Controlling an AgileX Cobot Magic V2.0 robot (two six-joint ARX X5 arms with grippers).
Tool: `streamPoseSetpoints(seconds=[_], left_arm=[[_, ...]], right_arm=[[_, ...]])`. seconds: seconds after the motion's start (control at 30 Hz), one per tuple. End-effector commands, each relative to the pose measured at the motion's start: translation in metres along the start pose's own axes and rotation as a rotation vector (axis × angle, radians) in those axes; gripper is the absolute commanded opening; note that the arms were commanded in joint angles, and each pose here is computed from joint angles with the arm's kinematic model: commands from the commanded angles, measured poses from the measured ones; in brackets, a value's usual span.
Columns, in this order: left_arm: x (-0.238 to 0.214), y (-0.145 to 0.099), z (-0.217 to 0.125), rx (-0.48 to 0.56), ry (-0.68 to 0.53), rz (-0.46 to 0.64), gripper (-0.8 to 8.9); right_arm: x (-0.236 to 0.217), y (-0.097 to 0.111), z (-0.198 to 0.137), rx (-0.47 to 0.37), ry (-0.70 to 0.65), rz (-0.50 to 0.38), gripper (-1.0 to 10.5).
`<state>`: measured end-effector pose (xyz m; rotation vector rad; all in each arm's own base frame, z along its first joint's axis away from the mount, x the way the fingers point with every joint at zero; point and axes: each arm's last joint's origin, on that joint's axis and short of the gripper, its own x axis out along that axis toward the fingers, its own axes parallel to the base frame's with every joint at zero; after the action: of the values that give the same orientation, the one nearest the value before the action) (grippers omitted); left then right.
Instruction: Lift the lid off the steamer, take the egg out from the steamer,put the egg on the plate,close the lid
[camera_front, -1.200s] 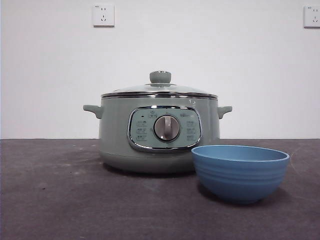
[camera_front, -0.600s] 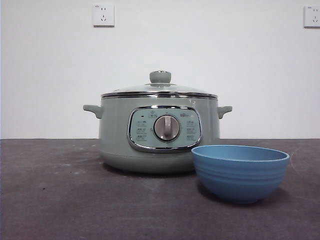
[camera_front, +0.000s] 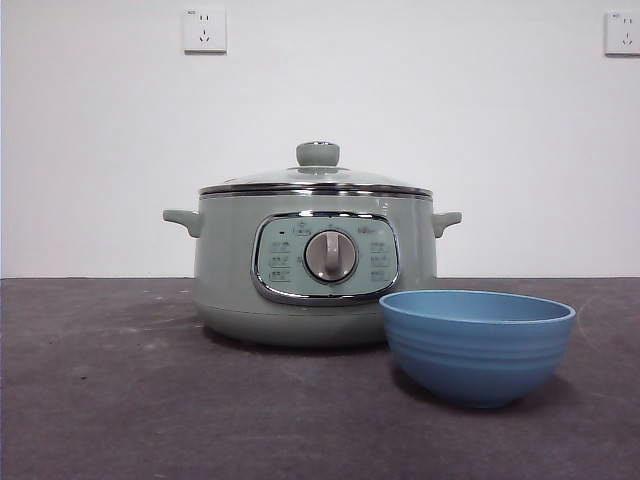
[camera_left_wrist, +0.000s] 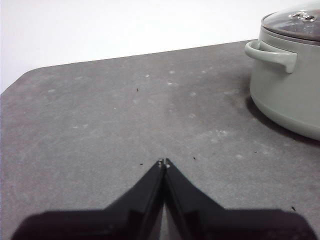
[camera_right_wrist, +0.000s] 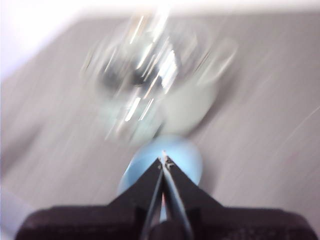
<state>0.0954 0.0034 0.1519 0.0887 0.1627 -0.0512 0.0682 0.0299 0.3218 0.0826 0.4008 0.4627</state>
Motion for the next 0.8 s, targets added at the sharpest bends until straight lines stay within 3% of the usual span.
streamPoseSetpoints(seconds=[0.03, 0.17, 0.3, 0.53, 0.8], left_arm=[[0.001, 0.000, -0.004, -0.009, 0.009, 0.006, -0.04], [0.001, 0.000, -0.004, -0.009, 0.009, 0.006, -0.04], [0.001, 0.000, -0.004, -0.009, 0.009, 0.006, -0.04], [0.001, 0.000, -0.004, -0.008, 0.009, 0.006, -0.04], [0.001, 0.000, -0.004, -0.009, 0.009, 0.006, -0.04]], right_arm=[[0.000, -0.010, -0.001, -0.009, -0.126, -0.116, 0.0], [0.014, -0.027, -0.030, -0.045, -0.313, -0.176, 0.0], [0.032, -0.038, -0.062, -0.082, -0.376, -0.209, 0.0], [0.059, -0.051, -0.118, -0.072, -0.339, -0.220, 0.0], [0.072, -0.057, -0.142, -0.043, -0.254, -0.222, 0.0]])
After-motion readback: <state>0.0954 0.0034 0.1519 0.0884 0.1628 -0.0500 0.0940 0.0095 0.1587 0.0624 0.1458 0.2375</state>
